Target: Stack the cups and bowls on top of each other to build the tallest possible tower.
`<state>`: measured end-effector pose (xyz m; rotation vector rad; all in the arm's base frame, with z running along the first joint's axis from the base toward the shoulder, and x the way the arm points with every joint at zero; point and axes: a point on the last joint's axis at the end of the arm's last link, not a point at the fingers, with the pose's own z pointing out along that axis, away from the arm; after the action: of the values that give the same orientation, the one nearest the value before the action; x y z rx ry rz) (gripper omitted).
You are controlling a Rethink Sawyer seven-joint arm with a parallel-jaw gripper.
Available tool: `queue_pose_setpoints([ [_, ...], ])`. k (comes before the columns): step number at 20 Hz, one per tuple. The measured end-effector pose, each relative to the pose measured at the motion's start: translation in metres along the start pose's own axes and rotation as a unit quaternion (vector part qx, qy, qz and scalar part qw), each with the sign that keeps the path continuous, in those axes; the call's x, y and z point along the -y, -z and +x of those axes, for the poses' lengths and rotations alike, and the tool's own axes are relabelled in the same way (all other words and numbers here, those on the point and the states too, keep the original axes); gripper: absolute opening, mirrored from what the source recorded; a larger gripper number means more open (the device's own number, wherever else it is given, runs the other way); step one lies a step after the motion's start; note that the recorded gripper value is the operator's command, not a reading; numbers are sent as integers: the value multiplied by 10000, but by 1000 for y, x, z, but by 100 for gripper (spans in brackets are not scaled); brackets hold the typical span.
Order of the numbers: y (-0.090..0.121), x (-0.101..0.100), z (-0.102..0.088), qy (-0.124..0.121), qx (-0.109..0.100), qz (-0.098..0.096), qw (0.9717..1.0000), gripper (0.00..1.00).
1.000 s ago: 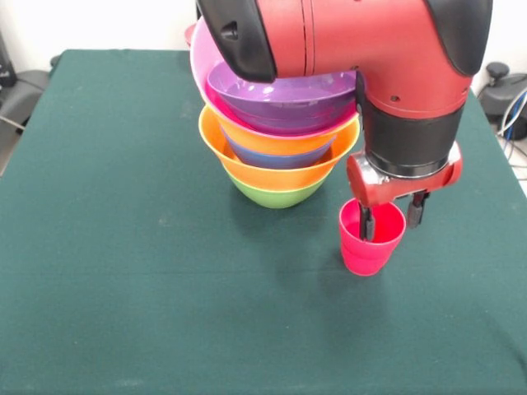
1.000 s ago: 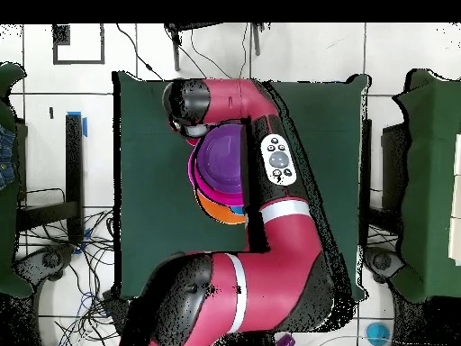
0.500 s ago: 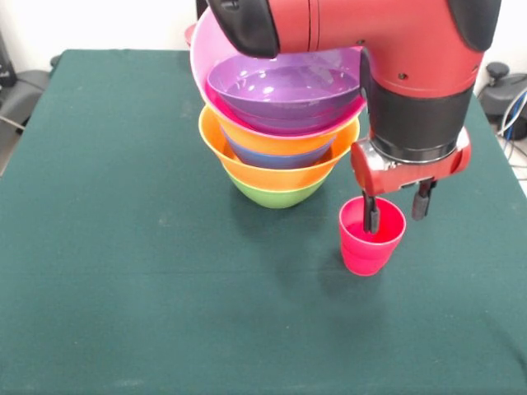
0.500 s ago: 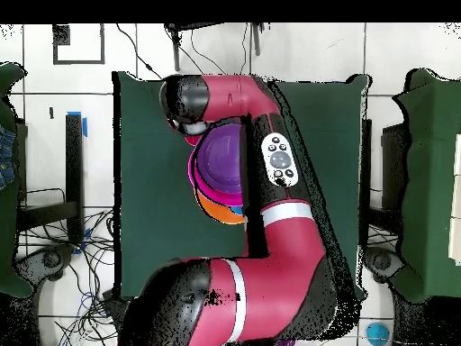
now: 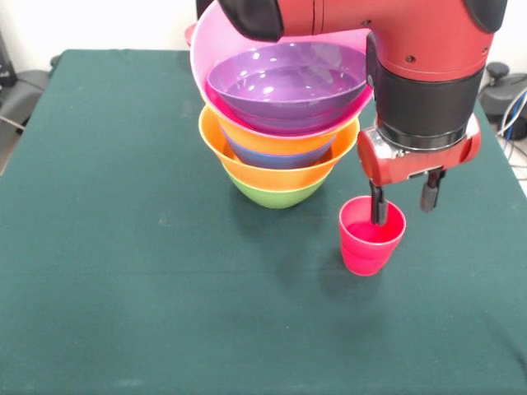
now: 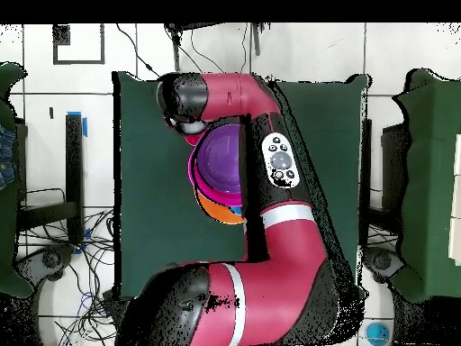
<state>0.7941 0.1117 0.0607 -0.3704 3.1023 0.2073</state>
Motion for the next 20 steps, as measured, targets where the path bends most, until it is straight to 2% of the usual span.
queue_pose_setpoints([
  [7, -8, -6, 7, -13, -103, -98, 9999, 100],
  [20, -18, -14, 16, 27, -234, -153, 9996, 100],
])
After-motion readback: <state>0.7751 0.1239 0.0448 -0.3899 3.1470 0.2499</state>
